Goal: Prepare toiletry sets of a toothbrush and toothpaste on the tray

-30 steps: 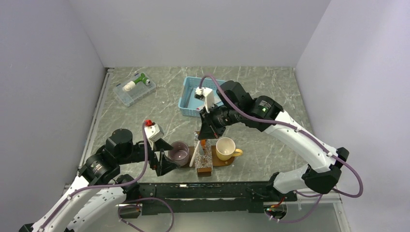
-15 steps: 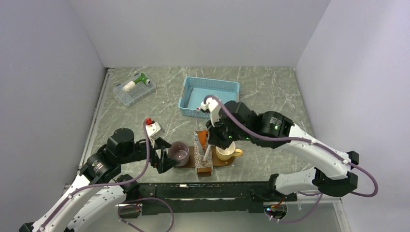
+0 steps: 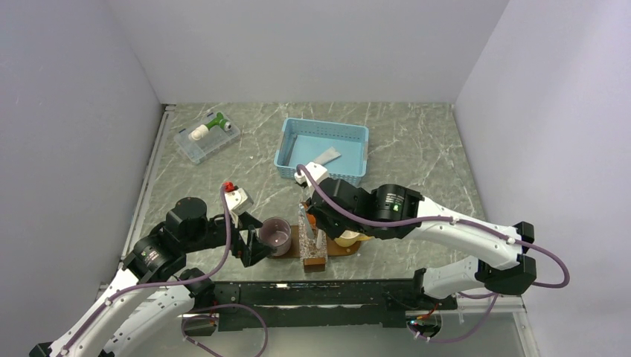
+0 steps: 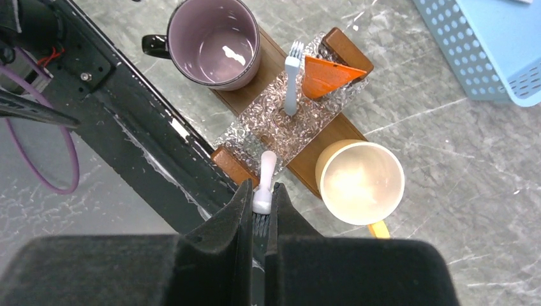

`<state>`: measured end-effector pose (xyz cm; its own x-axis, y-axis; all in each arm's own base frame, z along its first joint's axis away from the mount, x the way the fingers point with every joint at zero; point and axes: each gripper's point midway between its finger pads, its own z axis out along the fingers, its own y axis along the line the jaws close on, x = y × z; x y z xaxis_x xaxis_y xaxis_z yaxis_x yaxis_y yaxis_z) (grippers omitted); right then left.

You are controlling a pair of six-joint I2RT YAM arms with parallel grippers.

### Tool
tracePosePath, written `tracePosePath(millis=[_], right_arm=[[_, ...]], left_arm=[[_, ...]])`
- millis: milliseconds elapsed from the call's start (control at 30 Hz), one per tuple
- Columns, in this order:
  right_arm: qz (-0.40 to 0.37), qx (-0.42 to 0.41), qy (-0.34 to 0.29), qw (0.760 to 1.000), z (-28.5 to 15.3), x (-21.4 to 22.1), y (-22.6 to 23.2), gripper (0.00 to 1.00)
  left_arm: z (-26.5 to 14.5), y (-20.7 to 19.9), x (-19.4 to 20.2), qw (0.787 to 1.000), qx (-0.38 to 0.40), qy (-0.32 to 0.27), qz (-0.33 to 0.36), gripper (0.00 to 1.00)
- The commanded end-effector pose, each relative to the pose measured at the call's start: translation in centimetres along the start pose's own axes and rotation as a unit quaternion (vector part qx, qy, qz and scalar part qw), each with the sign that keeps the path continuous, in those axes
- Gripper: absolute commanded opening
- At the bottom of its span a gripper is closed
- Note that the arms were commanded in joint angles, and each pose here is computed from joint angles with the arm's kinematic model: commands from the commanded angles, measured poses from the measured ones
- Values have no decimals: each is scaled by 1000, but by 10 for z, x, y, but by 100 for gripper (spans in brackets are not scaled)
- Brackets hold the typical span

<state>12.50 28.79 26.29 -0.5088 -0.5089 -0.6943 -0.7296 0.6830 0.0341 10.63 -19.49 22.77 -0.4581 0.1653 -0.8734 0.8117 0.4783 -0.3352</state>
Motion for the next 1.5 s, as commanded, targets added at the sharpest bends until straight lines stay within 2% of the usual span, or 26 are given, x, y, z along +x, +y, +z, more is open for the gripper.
tracePosePath(millis=[0, 467, 1233, 1467], right_arm=[[21, 0, -23, 1000, 6, -7, 4, 0], [42, -20, -21, 999, 21, 6, 13, 0], [67, 10, -43, 997, 40, 18, 3, 0], [61, 8, -29, 998, 45, 22, 4, 0]], left_arm=[[-4, -4, -15, 1000, 1, -19, 8, 99], [-3, -3, -15, 1000, -1, -18, 7, 99], [-2, -1, -14, 1000, -6, -16, 3, 99], [-2, -1, -14, 1000, -4, -16, 4, 99]])
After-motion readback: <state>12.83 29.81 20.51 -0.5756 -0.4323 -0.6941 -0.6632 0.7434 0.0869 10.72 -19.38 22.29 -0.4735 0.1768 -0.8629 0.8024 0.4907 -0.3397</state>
